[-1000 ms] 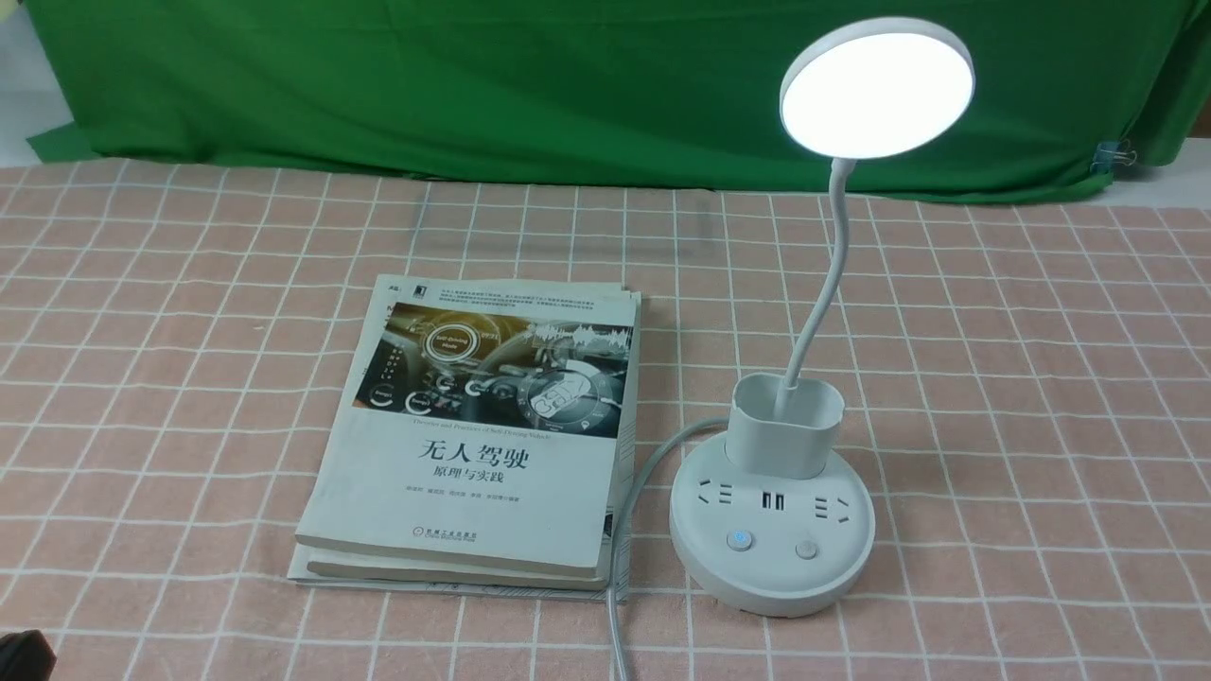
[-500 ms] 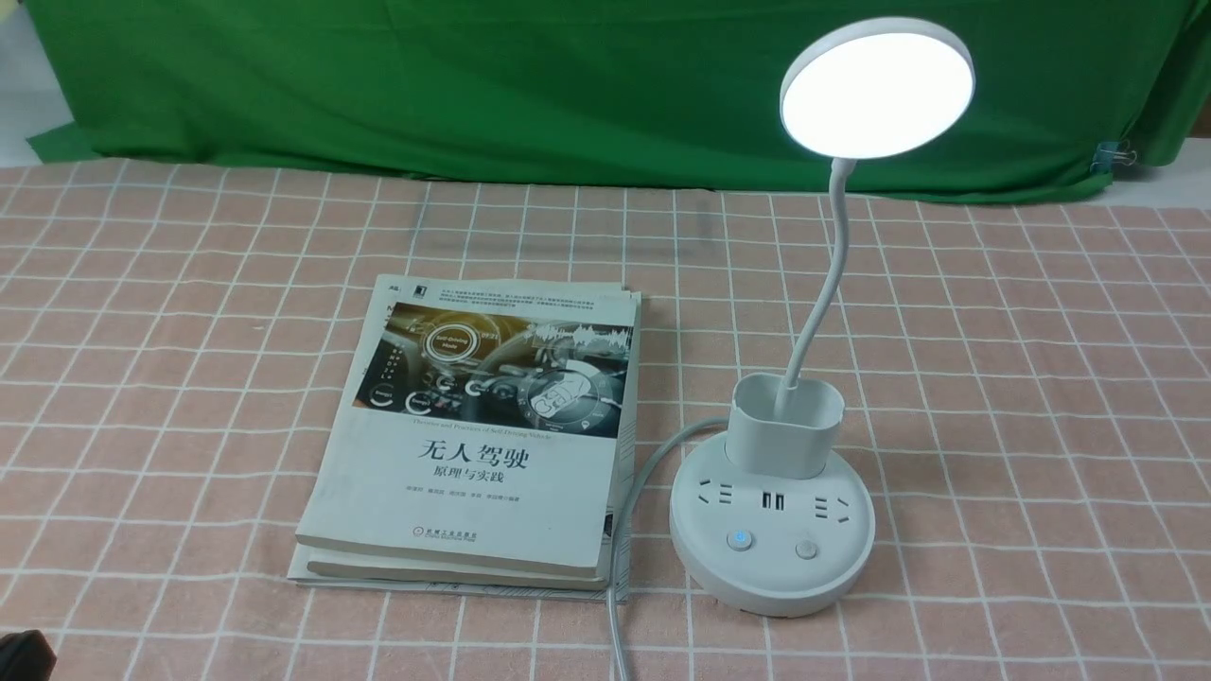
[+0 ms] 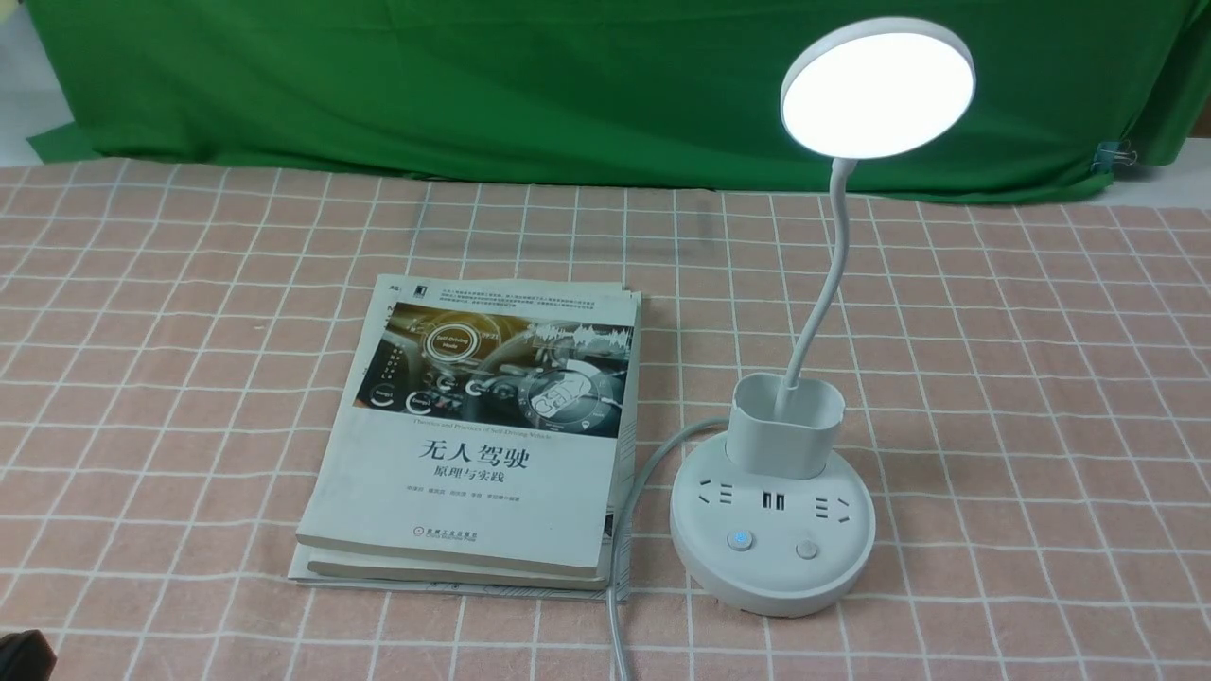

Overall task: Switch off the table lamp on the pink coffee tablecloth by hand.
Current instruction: 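Press the power button on the lamp base to turn the lamp off with the right gripper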

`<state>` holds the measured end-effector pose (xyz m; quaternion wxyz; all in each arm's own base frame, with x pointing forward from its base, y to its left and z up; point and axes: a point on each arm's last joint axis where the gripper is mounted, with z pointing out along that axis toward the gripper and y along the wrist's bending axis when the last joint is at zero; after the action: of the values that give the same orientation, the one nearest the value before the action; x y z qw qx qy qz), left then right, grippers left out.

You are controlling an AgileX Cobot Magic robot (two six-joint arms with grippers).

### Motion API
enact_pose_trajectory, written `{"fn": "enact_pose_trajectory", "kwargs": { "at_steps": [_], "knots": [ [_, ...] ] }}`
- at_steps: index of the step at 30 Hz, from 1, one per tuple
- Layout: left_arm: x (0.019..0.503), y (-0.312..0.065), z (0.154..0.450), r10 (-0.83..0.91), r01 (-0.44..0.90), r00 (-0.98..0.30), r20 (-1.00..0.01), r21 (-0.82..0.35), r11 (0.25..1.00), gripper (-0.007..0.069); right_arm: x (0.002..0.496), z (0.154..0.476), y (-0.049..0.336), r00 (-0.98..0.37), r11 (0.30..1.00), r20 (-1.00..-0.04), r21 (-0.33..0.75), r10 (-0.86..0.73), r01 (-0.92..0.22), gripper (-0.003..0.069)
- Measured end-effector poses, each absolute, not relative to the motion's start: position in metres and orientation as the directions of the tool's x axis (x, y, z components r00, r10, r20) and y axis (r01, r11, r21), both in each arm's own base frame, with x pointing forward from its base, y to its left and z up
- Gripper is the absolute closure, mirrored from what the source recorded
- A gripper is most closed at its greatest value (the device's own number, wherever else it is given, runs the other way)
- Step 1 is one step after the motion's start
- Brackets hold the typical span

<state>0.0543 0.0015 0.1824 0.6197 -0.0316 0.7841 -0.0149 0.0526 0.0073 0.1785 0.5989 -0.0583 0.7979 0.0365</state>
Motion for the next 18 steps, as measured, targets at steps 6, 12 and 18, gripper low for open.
{"fn": "enact_pose_trajectory", "kwargs": {
  "at_steps": [6, 12, 18],
  "knots": [
    [0.054, 0.002, 0.182, -0.068, -0.031, -0.230, -0.971, -0.063, 0.998, 0.0619, 0.055, 0.193, 0.010, -0.167, 0.914, -0.912, 0.394, 0.375, -0.097, 0.0419],
    [0.054, 0.002, 0.182, -0.068, -0.031, -0.230, -0.971, -0.063, 0.998, 0.0619, 0.056, 0.209, 0.008, -0.021, 0.846, -0.856, 0.514, 0.516, -0.142, 0.0423],
    [0.054, 0.002, 0.182, -0.068, -0.031, -0.230, -0.971, -0.063, 0.998, 0.0619, 0.056, 0.207, 0.009, -0.088, 0.837, -0.845, 0.535, 0.528, -0.114, 0.0425]
  ]
}}
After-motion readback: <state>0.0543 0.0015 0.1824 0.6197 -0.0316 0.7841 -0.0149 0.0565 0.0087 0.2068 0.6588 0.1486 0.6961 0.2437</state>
